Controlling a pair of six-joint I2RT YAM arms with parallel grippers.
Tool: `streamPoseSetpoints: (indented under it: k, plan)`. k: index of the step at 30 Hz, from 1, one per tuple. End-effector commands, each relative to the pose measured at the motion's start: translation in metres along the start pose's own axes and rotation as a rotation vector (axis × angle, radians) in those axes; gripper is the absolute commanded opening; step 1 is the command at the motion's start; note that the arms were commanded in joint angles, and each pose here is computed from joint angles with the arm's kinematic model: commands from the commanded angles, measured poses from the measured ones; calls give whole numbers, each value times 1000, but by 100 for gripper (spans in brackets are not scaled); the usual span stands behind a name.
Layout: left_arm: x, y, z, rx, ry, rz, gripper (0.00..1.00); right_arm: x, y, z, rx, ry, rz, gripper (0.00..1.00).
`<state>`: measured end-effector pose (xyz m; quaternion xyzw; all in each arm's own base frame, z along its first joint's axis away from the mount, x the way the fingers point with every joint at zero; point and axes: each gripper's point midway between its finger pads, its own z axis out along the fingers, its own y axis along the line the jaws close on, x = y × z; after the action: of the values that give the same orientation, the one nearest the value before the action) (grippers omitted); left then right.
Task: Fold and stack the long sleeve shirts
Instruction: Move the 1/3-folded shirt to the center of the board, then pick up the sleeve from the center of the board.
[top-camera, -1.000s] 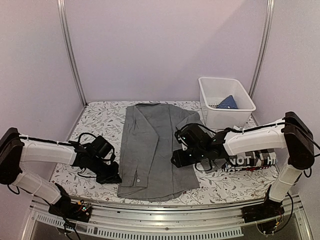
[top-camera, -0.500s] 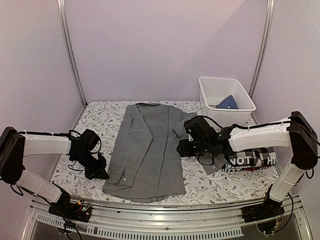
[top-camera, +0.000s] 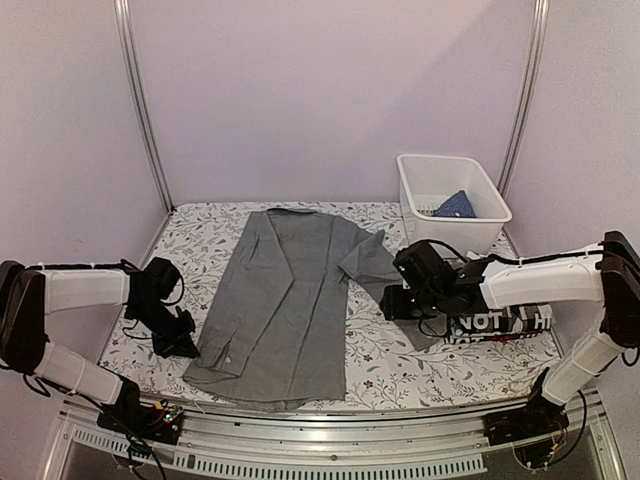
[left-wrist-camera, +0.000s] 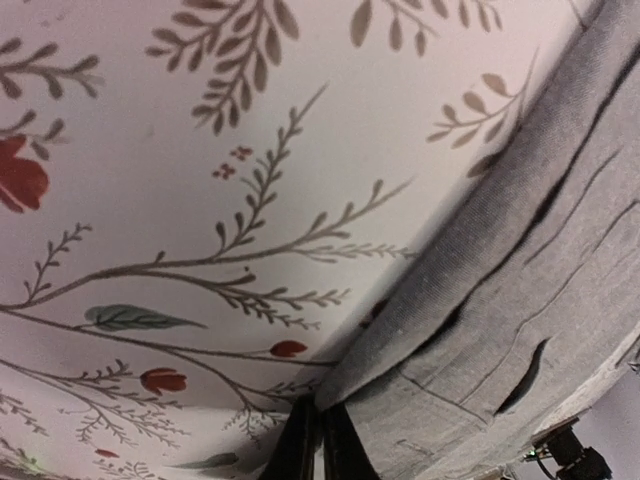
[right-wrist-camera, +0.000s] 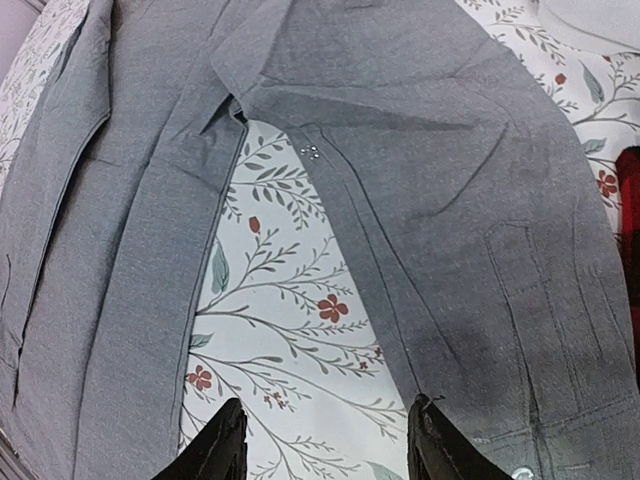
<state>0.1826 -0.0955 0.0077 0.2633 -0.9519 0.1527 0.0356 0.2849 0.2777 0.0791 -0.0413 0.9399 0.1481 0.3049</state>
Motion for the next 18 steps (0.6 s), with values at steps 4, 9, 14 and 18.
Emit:
streamPoseSetpoints:
  k: [4, 9, 14, 18]
  plan:
    - [-2, -10, -15, 73, -44, 25, 42, 15, -39, -34, 82, 8, 99, 53]
    - [-16, -33, -37, 126, -110, 99, 64, 16, -60, -46, 140, -12, 132, 55]
    - [-34, -68, -71, 238, -229, 207, 72, 13, -89, -49, 210, -8, 171, 56]
    - [-36, -94, -92, 351, -289, 283, 77, 14, -111, -51, 228, 5, 209, 57]
